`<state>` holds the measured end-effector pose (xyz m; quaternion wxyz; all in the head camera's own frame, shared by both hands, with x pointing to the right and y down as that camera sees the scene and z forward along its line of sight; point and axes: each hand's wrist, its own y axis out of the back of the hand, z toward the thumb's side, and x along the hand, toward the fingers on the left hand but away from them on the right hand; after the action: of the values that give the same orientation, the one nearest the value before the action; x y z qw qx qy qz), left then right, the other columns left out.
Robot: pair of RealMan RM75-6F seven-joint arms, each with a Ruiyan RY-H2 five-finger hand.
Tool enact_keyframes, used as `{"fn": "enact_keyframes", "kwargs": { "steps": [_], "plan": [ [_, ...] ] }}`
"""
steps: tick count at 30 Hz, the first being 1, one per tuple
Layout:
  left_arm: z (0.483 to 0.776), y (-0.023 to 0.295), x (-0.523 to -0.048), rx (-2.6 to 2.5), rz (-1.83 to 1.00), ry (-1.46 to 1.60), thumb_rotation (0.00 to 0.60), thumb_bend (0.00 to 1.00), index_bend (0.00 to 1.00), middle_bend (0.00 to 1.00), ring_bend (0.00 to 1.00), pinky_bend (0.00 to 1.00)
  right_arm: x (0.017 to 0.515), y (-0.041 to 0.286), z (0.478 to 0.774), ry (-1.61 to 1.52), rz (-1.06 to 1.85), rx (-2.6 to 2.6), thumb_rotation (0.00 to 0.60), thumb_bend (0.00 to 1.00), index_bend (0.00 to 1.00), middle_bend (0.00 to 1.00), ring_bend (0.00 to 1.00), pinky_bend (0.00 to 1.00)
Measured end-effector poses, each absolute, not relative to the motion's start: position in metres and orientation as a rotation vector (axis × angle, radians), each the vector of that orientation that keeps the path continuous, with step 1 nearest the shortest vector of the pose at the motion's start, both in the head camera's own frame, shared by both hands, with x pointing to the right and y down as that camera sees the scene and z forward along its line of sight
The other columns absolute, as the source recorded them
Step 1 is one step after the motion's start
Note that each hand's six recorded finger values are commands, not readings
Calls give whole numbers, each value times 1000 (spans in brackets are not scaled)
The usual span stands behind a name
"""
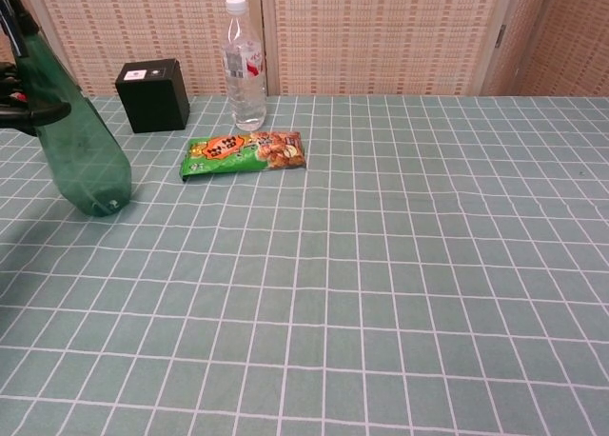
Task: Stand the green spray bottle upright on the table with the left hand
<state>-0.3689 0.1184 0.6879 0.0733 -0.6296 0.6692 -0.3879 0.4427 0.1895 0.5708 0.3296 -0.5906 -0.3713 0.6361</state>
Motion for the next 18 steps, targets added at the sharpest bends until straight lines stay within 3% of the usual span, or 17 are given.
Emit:
{"fn": "enact_keyframes", "kwargs": {
  "steps": [7, 18],
  "plan": [
    [690, 123, -373, -1906, -1169, 2013, 600, 162, 134, 340, 290, 284, 442, 190, 571, -961, 1662, -1547, 600, 0, 0, 34, 0, 0],
    [684, 120, -376, -1908, -1149, 2023, 600, 145, 19, 237, 198, 247, 442, 190, 571, -959, 1664, -1552, 600, 0, 0, 34, 0, 0]
  ]
}}
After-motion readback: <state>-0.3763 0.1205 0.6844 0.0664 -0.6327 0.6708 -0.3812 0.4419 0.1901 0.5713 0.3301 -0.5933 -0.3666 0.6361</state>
